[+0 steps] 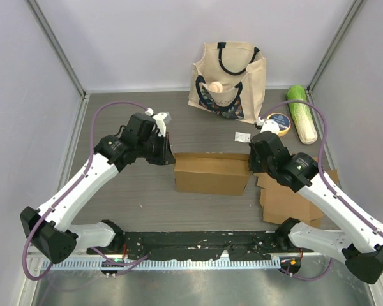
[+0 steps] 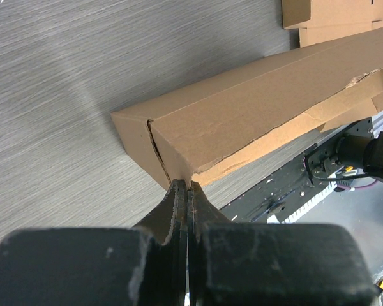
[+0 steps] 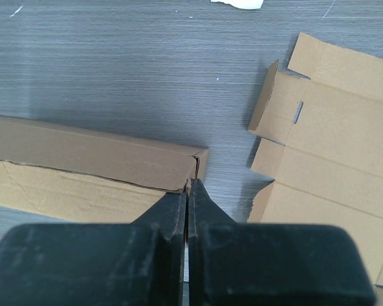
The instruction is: Fold the paper box
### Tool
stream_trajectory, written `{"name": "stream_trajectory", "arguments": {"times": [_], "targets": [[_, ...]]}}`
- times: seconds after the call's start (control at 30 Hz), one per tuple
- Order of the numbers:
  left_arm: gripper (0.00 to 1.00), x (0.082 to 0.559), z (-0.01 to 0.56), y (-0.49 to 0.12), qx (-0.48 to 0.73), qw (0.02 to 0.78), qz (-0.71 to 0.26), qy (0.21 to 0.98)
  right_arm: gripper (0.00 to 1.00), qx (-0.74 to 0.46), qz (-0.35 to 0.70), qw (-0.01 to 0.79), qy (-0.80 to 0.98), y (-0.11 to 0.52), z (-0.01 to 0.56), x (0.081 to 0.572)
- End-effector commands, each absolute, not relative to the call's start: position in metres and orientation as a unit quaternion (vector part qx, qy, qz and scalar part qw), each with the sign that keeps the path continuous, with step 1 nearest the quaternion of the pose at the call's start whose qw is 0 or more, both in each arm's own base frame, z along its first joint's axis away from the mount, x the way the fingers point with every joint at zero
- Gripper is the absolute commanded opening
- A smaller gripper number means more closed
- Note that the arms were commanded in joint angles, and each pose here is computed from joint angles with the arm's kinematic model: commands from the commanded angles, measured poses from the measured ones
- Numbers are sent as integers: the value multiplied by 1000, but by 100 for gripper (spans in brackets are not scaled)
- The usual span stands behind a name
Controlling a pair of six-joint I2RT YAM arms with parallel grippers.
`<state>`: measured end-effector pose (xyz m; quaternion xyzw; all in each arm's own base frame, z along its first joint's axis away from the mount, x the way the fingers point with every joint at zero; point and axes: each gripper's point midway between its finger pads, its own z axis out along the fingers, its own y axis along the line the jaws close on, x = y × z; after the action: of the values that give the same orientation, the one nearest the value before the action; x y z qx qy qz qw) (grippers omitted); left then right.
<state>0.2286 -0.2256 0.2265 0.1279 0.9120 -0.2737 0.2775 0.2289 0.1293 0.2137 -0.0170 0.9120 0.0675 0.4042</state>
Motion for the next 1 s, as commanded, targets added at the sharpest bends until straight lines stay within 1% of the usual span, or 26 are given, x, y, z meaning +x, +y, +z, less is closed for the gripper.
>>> {"name": "stream_trajectory", "arguments": {"times": [0.0,0.27,0.5,0.7,0.77,0.87,0.97], "targets": [[0,229,238,-231,137,284,-285,905,1,15,123,387,914,148,226,229],[0,228,236,-233,136,281,-291,904,1,35,131,355,925,146,215,228],[0,227,236,-233,135,281,-294,904,1,-21,95,359,928,137,199,229],[0,225,226,-235,128,274,-301,904,1,-65,100,404,907,143,204,234],[0,223,225,-235,125,270,-304,905,1,-54,106,414,902,143,211,235],[0,221,224,-235,117,273,-310,903,1,-40,143,431,890,154,216,232],[0,221,220,-235,105,288,-324,895,1,-12,160,461,873,158,207,231]]}}
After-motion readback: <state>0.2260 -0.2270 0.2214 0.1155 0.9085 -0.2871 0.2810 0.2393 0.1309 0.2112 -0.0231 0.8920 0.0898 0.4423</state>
